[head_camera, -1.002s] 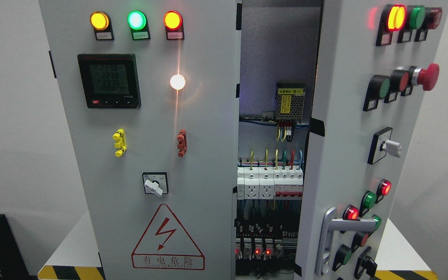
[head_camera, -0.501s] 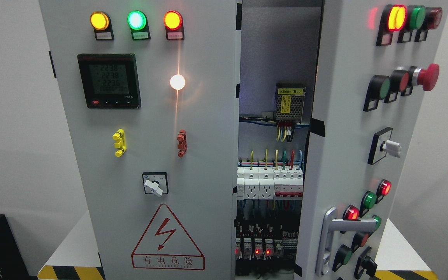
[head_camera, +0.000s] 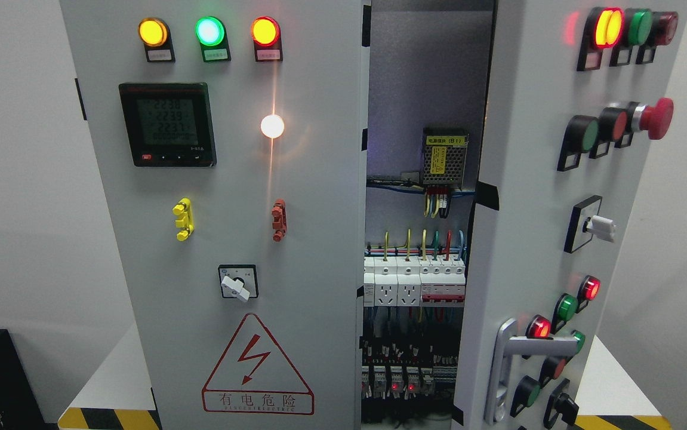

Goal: Open door with both hands

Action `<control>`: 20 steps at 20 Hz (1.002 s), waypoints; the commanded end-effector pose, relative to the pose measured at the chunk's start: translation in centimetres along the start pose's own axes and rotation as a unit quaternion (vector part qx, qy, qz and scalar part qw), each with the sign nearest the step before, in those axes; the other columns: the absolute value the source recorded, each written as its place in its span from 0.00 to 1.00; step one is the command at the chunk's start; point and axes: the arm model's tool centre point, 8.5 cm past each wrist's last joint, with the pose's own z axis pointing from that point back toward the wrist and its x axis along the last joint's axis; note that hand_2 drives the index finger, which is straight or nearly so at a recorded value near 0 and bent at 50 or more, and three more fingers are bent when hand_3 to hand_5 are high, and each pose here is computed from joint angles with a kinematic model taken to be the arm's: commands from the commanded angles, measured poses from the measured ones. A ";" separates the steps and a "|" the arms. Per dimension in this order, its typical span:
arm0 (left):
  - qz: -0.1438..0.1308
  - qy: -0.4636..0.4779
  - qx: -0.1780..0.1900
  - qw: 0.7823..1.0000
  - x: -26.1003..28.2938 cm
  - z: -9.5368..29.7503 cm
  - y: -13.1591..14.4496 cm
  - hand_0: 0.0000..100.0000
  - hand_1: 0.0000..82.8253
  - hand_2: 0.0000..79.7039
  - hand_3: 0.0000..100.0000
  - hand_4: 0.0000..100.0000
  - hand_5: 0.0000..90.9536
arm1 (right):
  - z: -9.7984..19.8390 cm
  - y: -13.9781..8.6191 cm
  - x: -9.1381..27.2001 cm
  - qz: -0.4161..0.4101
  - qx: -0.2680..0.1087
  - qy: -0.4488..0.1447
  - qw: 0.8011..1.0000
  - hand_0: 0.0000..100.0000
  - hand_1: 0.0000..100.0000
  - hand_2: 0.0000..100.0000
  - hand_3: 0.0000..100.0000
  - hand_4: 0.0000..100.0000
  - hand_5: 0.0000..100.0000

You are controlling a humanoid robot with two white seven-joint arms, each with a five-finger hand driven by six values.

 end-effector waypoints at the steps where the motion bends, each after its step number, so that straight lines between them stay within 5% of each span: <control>1: -0.058 -0.190 -0.012 0.980 12.1 1.1 0.2 0.00 0.00 0.00 0.00 0.00 0.00 | 0.0 0.0 0.0 0.000 -0.001 -0.001 1.000 0.00 0.00 0.00 0.00 0.00 0.00; 6: -0.107 -0.284 -0.045 0.952 18.2 3.0 -2.8 0.00 0.00 0.00 0.00 0.00 0.00 | 0.0 0.0 0.0 0.000 0.000 -0.001 1.000 0.00 0.00 0.00 0.00 0.00 0.00; 12: -0.225 -0.355 -0.096 0.902 23.0 7.1 -5.5 0.00 0.00 0.00 0.00 0.00 0.00 | 0.0 0.0 0.0 0.000 0.000 -0.001 1.000 0.00 0.00 0.00 0.00 0.00 0.00; 20: -0.266 -0.499 -0.169 0.807 29.1 18.1 -9.0 0.00 0.00 0.00 0.00 0.00 0.00 | 0.0 0.0 0.0 0.000 0.000 0.000 1.000 0.00 0.00 0.00 0.00 0.00 0.00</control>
